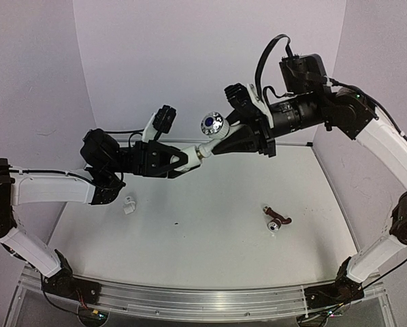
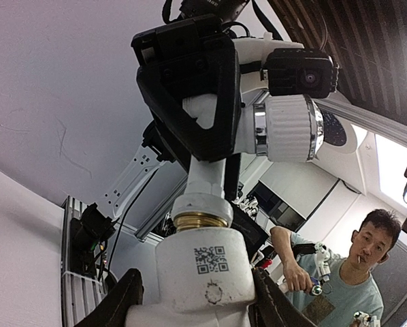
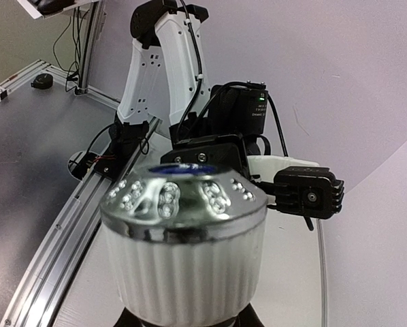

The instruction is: Install the water faucets

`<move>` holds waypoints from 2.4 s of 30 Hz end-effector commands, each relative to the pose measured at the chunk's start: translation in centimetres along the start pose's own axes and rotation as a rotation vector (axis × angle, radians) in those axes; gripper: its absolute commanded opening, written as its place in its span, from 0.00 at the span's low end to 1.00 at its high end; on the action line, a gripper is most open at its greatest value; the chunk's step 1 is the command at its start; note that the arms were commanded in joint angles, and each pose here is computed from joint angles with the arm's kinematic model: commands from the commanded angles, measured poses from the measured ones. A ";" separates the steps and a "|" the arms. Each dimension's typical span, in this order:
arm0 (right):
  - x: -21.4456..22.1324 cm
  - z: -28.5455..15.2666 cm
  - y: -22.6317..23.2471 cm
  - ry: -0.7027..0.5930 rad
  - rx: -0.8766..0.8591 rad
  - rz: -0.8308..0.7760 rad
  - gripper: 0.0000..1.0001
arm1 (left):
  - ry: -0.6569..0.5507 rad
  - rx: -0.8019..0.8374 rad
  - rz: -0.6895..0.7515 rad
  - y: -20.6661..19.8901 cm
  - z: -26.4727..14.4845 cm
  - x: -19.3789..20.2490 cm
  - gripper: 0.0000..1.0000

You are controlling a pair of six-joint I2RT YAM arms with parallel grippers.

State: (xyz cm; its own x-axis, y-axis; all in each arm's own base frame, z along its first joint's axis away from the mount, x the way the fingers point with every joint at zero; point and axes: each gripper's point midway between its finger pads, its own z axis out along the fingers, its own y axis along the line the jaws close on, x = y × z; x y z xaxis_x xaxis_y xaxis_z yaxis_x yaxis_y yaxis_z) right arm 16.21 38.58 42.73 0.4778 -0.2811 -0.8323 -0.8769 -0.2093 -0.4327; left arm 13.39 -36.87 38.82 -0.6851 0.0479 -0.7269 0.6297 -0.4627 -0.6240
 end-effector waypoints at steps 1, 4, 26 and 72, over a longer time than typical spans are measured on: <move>3.3 1.3 -0.1 0.132 -0.003 0.010 0.00 | -0.056 0.076 0.152 -4.8 0.5 -1.8 0.00; 2.3 0.6 -0.7 0.124 0.028 -0.018 0.00 | -0.053 0.078 0.153 -4.9 0.6 -1.9 0.00; -2.7 -3.3 -2.4 -0.139 0.312 -0.104 0.00 | 0.036 0.078 0.096 -6.8 0.6 0.4 0.00; -4.0 -1.2 6.1 -0.171 0.139 -0.422 0.00 | 0.138 0.109 -0.018 -7.0 2.5 2.1 0.00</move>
State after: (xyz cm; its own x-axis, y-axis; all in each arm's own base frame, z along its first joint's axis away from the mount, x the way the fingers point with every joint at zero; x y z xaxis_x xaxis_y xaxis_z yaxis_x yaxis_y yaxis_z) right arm 8.63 37.16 43.73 0.7618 -0.0232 -0.6474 -0.6418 -0.1633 -0.7493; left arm 7.41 -36.02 40.26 -0.6697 0.1889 -0.7182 0.5577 -0.5106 -0.6544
